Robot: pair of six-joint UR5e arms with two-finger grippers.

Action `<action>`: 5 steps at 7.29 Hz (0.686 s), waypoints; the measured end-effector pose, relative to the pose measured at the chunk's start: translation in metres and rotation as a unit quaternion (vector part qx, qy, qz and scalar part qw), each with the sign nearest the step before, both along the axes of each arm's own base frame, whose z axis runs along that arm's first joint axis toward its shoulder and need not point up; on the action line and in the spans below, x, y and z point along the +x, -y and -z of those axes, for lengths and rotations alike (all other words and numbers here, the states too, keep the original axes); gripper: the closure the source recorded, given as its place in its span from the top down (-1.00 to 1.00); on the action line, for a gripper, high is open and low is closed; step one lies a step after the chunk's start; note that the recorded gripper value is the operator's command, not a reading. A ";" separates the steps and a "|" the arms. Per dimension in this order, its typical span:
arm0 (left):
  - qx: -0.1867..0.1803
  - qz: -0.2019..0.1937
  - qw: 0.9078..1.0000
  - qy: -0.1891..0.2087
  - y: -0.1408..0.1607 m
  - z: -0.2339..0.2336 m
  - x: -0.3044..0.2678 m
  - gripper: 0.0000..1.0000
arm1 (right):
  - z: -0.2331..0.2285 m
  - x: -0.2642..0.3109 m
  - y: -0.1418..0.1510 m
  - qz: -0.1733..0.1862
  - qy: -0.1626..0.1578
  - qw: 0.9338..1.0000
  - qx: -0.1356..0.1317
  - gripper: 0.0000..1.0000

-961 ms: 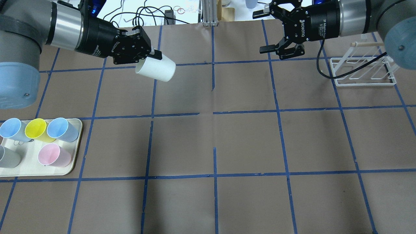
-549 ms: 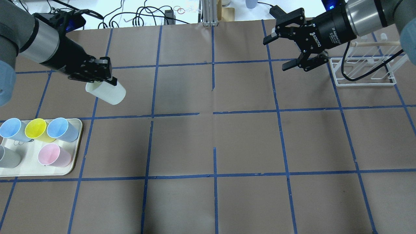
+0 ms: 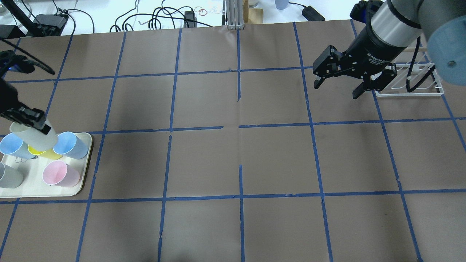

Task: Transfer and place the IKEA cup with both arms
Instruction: 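Carry the white cup to the tray with the left gripper while the right arm withdraws, then set the white cup into the tray slot and open the left gripper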

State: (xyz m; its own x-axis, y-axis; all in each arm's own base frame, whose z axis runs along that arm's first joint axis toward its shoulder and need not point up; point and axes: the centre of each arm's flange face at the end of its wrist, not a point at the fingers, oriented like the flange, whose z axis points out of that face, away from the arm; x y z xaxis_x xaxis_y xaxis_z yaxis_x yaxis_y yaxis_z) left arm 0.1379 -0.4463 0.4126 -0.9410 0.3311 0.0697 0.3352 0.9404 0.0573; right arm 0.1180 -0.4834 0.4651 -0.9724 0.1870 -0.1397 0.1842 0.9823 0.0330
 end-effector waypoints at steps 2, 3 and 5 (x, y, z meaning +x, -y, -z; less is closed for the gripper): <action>0.005 0.081 0.997 -0.001 -0.028 0.021 0.057 -1.00 | -0.016 0.004 -0.017 -0.006 -0.063 0.998 -0.010 1.00; -0.002 0.112 0.994 0.005 -0.040 0.035 0.075 -1.00 | -0.023 0.001 -0.025 -0.006 -0.081 0.997 -0.011 1.00; -0.018 0.149 0.988 0.021 -0.065 0.067 0.104 -1.00 | -0.023 -0.003 -0.033 -0.005 -0.096 0.995 0.001 1.00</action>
